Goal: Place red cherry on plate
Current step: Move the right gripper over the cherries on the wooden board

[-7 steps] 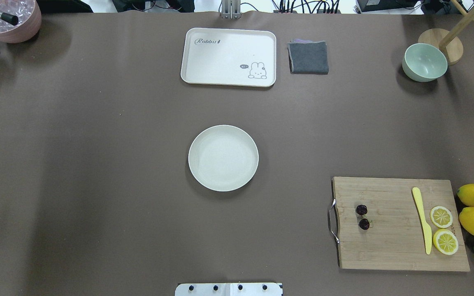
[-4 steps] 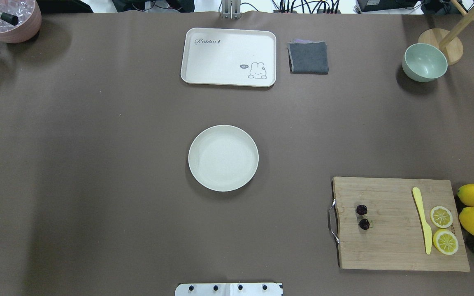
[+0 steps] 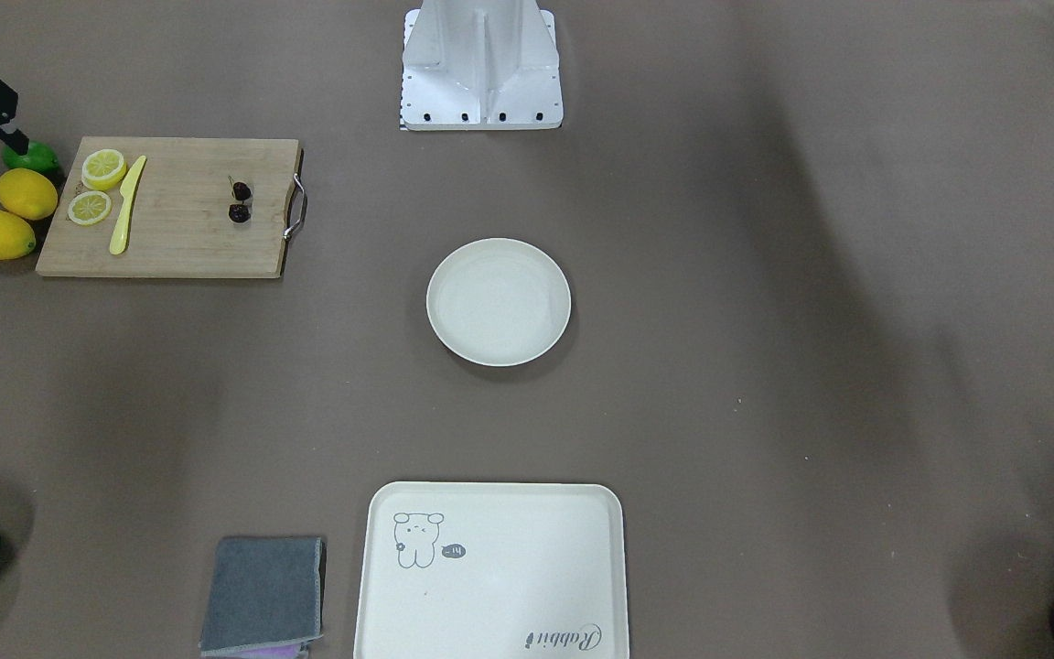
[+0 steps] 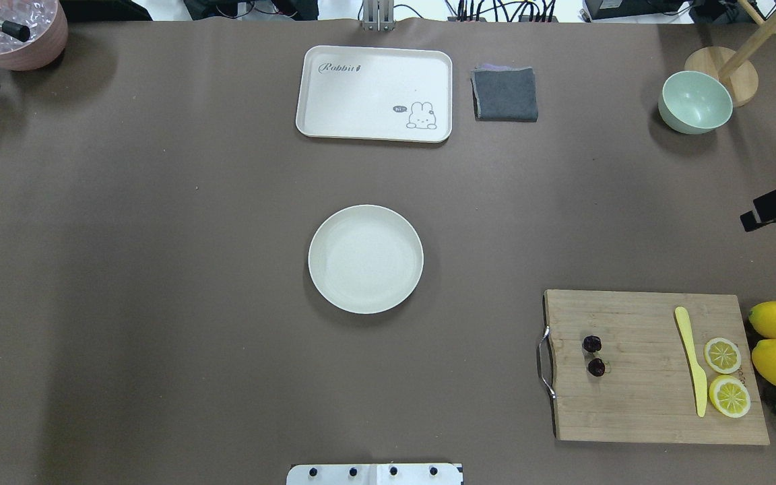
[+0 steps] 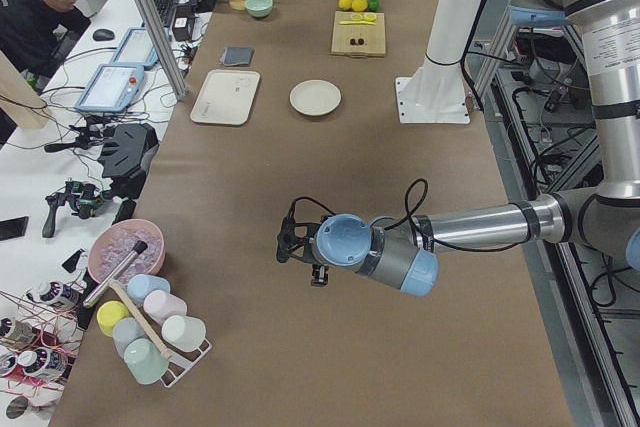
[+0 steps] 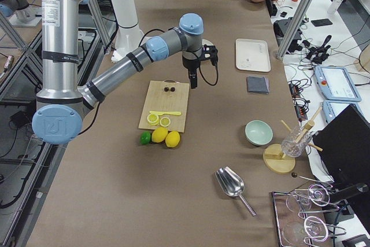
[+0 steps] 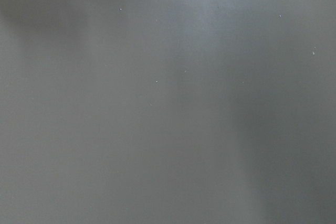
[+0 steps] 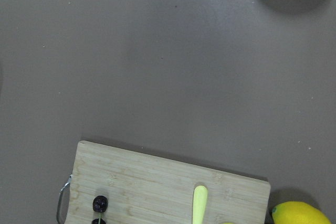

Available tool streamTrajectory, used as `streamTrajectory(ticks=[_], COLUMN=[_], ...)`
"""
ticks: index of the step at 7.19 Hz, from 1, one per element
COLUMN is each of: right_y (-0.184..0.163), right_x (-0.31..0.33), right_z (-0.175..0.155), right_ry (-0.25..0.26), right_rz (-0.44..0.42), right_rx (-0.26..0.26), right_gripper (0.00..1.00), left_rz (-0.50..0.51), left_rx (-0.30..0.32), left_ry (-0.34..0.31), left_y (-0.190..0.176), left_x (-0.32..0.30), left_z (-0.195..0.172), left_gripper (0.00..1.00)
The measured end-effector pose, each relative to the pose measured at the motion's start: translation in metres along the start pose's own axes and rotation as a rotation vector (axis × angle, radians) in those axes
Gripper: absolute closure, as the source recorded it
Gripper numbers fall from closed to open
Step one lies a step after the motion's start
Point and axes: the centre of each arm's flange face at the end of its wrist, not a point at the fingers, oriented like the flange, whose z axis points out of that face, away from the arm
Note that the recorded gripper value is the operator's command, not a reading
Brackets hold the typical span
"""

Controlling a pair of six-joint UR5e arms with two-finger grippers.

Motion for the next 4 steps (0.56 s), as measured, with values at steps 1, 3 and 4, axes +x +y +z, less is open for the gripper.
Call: streamTrajectory(ticks=[1,3,4], right_y=[0.007,0.026,0.038], right_x=[-0.027,-0.069,-0.088], right_z=[0.009,0.028,0.037], right_ry=[0.021,0.063,0.076], right_rz=[0.016,0.020,0.028], right_rx=[0.003,0.007,0.004], right_gripper=[0.02,0.04,0.03], left_rz=[0.000,0.004,0.008], left_rx=[0.000,0.002,0.004], left_ry=[0.000,0.000,0.001], left_y=[0.000,-0.004,-0.005], left_x=[0.000,0.002,0.004], left_z=[0.000,-0.001,-0.001], left_gripper=[0.01,0.01,0.01])
